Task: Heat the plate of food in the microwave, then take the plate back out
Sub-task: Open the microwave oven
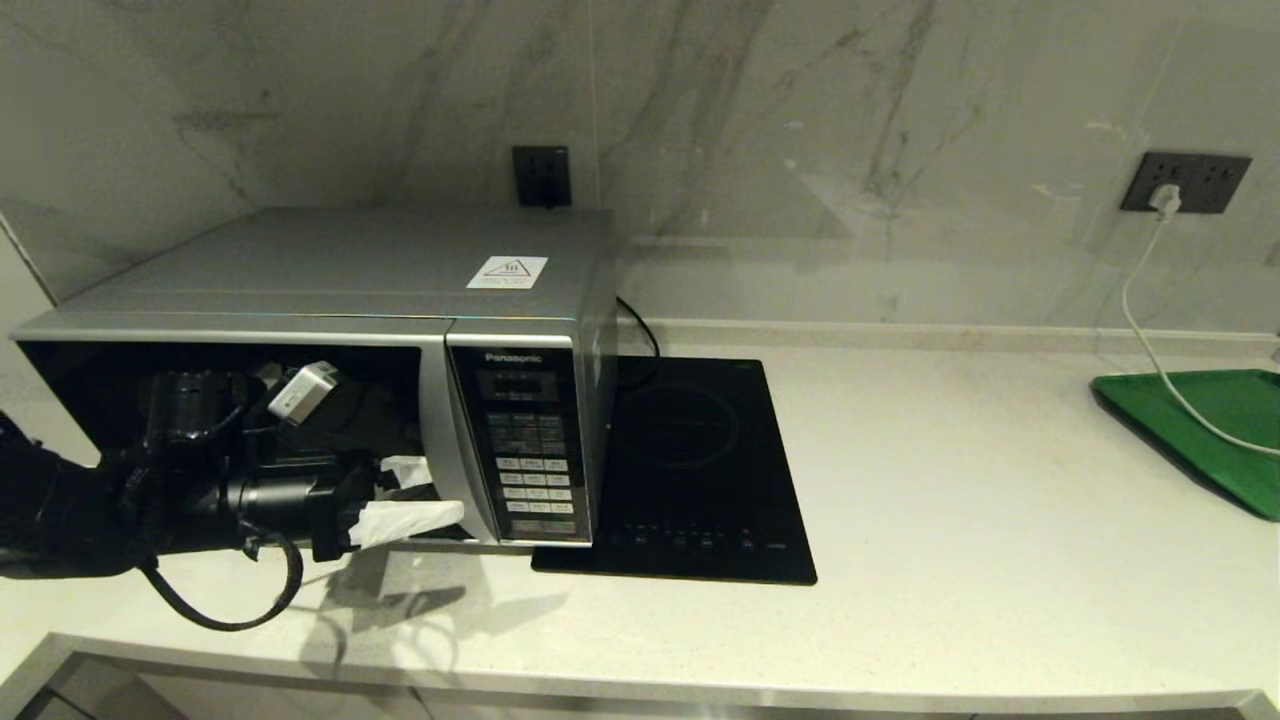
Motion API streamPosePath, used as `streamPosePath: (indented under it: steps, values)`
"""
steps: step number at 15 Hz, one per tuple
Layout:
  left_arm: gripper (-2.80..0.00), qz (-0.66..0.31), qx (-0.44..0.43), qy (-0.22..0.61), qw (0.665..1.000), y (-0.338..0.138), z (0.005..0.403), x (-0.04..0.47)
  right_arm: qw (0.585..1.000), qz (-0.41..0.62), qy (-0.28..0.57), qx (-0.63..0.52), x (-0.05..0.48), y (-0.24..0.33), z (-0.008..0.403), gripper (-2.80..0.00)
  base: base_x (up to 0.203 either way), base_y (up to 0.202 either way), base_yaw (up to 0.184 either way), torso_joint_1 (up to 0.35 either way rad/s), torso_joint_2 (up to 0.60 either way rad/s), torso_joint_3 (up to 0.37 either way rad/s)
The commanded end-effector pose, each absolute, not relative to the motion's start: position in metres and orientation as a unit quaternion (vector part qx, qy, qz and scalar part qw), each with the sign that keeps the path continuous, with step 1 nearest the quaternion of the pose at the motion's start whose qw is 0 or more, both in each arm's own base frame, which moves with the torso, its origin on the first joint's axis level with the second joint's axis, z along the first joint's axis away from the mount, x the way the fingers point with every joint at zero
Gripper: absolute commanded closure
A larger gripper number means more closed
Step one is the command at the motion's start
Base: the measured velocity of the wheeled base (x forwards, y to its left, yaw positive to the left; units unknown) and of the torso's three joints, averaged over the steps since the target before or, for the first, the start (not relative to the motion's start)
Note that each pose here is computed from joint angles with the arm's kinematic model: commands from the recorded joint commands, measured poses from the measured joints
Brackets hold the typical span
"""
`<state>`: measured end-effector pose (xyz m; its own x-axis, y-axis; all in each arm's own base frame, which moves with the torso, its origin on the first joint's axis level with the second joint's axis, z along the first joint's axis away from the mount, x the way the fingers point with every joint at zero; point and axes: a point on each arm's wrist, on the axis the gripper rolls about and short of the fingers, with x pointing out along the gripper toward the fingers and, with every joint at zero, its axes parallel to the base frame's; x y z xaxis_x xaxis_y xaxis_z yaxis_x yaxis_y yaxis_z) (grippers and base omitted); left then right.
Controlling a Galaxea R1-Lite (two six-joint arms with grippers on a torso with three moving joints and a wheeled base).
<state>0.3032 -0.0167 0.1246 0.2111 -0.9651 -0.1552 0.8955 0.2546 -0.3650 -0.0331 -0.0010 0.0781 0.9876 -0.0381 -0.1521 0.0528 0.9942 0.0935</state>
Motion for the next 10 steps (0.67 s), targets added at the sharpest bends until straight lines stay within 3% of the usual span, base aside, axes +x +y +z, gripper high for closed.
streamPosePath:
  steps: [1, 4, 6, 10]
  values:
    - [-2.80, -0.606, -0.138, 0.204, 0.756, -0.020, 0.125, 0.301, 0.996, -0.023, 0.077, 0.049, -0.033, -0.001, 0.078, 0.00, 0.000, 0.000, 0.000, 0.000, 0.00, 0.000]
    - [-2.80, -0.610, -0.184, 0.215, 0.740, -0.011, 0.140, 0.280, 0.996, -0.023, 0.077, 0.049, -0.033, -0.001, 0.078, 0.00, 0.000, 0.000, 0.000, 0.000, 0.00, 0.000]
    - [-2.80, -0.589, -0.208, 0.219, 0.750, 0.002, 0.149, 0.253, 0.996, -0.023, 0.077, 0.049, -0.033, -0.001, 0.078, 0.00, 0.000, 0.000, 0.000, 0.000, 0.00, 0.000]
    - [-2.80, -0.547, -0.225, 0.229, 0.773, 0.017, 0.146, 0.250, 0.996, -0.023, 0.077, 0.049, -0.033, -0.001, 0.078, 0.00, 0.000, 0.000, 0.000, 0.000, 0.00, 0.000]
